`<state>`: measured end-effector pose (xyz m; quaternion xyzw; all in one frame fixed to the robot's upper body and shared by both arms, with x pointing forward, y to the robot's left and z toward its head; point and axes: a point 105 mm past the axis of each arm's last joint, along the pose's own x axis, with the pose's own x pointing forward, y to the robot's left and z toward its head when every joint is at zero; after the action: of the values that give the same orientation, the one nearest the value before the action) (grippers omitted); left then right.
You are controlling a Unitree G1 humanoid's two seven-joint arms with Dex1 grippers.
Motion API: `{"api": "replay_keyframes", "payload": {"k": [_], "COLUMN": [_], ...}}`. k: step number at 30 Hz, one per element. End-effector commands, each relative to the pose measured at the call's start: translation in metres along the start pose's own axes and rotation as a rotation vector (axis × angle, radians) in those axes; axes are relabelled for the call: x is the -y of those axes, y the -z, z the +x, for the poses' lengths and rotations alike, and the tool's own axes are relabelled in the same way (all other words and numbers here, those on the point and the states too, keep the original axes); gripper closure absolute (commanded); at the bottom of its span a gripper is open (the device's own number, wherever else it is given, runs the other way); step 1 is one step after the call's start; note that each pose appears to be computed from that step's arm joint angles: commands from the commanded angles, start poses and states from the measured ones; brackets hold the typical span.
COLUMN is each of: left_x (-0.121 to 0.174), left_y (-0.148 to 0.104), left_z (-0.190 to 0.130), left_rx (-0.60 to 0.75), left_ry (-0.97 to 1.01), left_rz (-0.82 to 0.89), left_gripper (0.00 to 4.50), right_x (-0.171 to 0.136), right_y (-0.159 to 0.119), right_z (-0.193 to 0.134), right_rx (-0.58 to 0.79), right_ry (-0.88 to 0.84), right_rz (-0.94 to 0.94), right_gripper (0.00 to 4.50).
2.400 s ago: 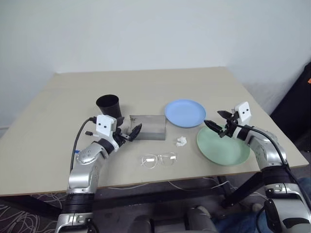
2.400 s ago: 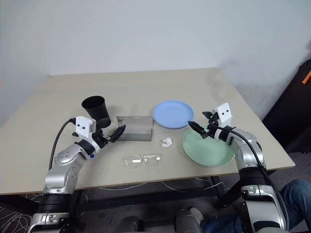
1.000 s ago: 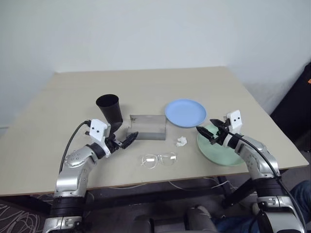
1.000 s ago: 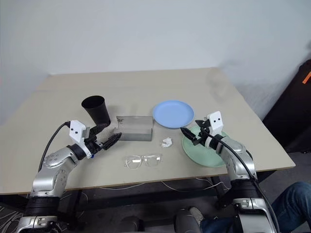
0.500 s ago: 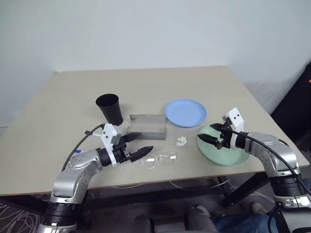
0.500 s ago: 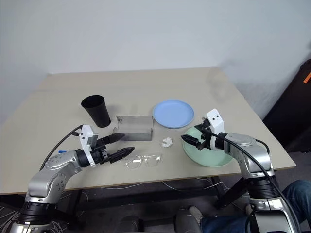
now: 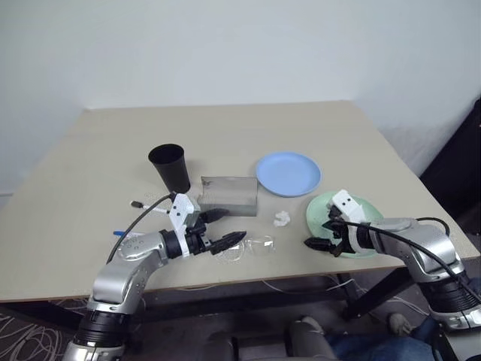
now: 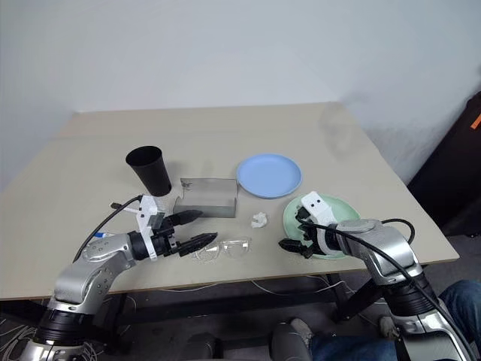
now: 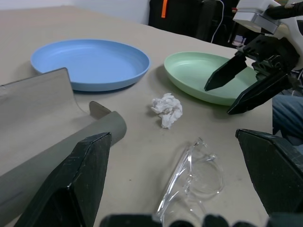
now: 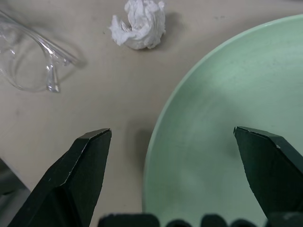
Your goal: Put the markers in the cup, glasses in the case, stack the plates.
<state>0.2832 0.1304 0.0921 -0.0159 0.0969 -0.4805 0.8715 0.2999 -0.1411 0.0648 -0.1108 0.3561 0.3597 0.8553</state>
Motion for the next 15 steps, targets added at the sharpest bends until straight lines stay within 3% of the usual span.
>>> {"api": "replay_keyframes", "payload": {"k": [1,10,13,15], "left_x": [0.0048,0.0070,0.0073,0.0074], "left_y": [-0.0118,-0.0110,-0.0107,-0.0106], "left_z": [0.0020,0.0043,0.0048,0.0051], "left_rx": [0.030,0.028,0.027,0.027], "left_ry": [0.017,0.025,0.025,0.024], "left_rz": [0.055,0.053,0.052,0.053], "left_gripper": [0.04,0.04,0.00,0.00], "right_x": [0.0002,-0.0010,0.0008,0.0009], "right_y": [-0.0151,-0.0205,-0.0219,-0.0219], "right_z": [-0.0066,-0.0063,-0.0047,-0.0028], "right_rx": [0.026,-0.008,-0.017,-0.020], "right_ry": [0.047,0.155,0.186,0.190], "right_rz": [-0.078,-0.224,-0.249,-0.246], "right_gripper": [0.00,0.00,0.56,1.23]}}
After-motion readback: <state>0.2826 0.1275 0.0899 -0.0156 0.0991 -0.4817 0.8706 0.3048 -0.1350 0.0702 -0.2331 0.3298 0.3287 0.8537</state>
